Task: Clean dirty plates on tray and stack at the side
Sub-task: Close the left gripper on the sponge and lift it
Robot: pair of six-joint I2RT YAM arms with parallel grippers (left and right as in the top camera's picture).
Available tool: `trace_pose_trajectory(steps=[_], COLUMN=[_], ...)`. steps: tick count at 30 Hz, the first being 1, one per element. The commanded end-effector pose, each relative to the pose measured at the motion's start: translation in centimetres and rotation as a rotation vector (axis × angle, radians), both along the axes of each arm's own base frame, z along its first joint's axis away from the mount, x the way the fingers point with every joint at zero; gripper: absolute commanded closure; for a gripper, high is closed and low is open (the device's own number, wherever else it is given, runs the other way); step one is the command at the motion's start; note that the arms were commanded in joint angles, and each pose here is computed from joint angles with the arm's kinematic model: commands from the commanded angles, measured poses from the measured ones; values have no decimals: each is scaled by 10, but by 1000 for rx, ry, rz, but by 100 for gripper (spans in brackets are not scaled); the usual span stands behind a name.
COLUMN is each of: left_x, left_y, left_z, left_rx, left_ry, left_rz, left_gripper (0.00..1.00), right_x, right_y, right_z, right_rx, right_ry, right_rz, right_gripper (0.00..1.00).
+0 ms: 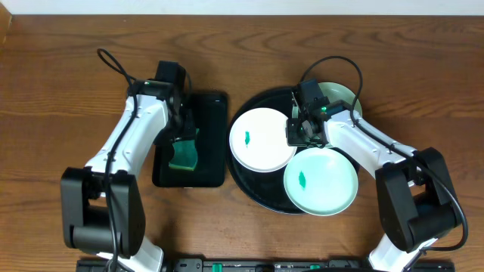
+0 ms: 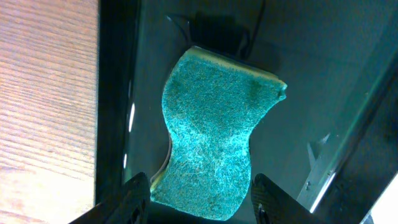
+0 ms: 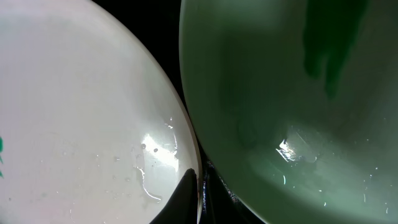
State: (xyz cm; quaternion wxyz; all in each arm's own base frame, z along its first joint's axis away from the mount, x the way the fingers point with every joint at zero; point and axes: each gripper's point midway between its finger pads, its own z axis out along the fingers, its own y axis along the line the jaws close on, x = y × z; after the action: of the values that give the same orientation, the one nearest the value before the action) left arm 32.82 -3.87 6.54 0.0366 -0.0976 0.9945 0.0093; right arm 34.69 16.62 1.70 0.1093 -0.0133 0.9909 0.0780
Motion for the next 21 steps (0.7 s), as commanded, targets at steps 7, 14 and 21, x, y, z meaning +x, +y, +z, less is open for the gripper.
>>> trace_pose_trajectory(steps=[7, 14, 21], left_x=[-5, -5, -10], left_y=[-5, -5, -4], left_z=[-17, -18, -31], left_rx=[-21, -20, -20], left_ry=[58, 58, 59], left_rz=[-28, -28, -27], left_gripper=[46, 46, 46], right_x=[-2, -2, -2], right_y=[2, 2, 2], right_z=[0, 0, 0], right_rx=[3, 4, 3], right_ry=[1, 1, 1], right_rz=[-3, -3, -2], right_gripper=[95, 95, 95])
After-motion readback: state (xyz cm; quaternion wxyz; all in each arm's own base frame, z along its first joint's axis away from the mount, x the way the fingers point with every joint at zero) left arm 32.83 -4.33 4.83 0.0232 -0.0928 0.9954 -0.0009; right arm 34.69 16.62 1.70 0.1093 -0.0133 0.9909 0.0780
